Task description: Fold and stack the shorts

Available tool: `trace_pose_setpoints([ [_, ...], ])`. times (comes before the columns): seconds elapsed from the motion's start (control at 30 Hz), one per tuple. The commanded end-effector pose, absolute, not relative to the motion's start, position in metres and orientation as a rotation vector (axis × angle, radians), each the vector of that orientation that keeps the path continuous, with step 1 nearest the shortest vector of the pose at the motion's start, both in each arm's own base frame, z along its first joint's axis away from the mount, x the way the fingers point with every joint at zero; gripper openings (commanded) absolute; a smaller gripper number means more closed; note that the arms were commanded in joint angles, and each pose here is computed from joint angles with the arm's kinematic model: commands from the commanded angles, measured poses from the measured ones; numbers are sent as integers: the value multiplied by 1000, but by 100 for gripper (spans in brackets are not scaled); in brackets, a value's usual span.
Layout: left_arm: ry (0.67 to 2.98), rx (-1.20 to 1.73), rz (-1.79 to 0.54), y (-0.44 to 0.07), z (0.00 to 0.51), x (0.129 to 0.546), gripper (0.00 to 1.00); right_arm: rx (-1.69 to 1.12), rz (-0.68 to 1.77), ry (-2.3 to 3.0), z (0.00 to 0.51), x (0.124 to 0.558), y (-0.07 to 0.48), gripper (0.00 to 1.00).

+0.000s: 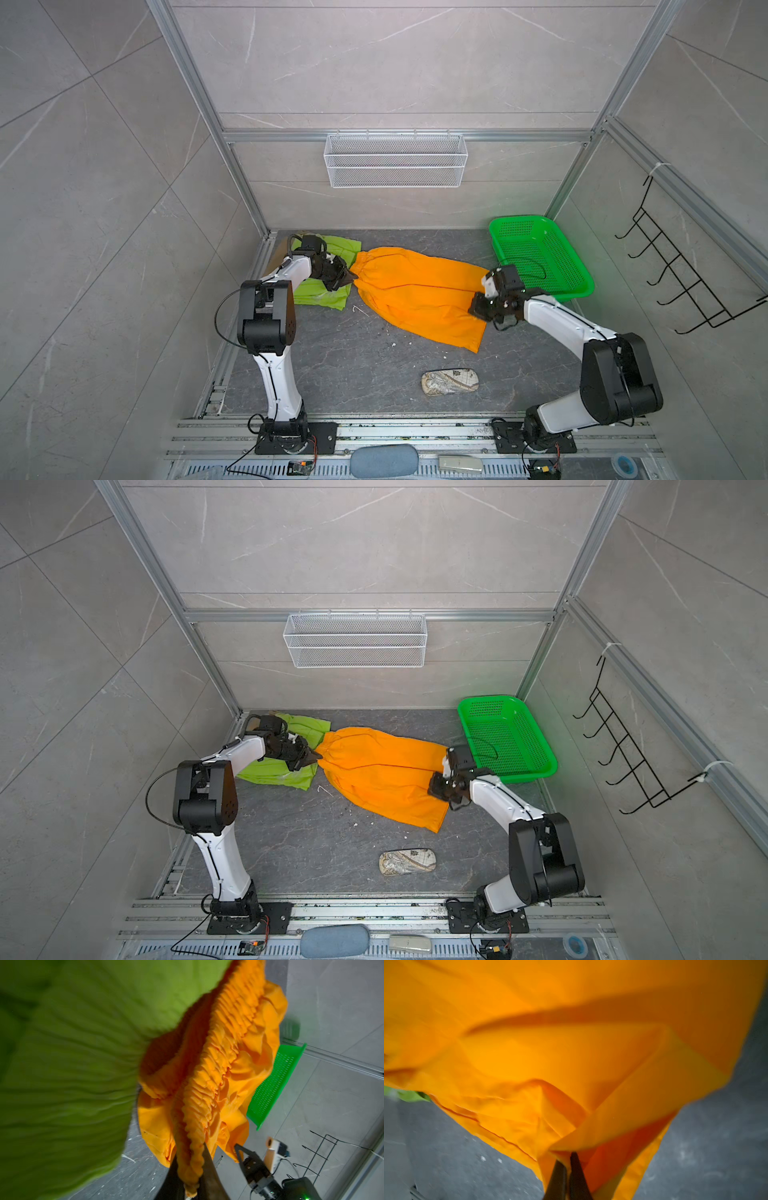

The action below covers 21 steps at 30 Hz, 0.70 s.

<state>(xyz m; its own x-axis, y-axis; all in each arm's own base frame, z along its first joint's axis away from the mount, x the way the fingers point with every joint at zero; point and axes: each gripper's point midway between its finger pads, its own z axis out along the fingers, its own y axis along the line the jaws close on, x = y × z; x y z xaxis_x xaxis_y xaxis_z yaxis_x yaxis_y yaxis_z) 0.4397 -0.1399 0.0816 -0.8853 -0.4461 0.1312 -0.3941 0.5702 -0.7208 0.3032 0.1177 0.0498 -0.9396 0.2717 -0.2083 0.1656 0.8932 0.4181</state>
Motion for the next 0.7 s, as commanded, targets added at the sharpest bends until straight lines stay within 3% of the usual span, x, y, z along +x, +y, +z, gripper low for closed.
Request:
trace_pose_setpoints([
  [0.0, 2693, -639, -1180, -135, 97, 440, 16, 371, 614, 2725, 50, 301, 119, 0],
  [0.27, 2711, -670, -1111, -130, 86, 448, 22, 453, 436, 2809, 14, 283, 96, 0],
  [0.53, 2727, -704, -1147, -137, 73, 425, 22, 436, 291, 2805, 31, 364, 76, 0],
  [0.67, 2700, -683, -1210, -151, 83, 427, 23, 422, 308, 2746, 65, 408, 73, 0],
])
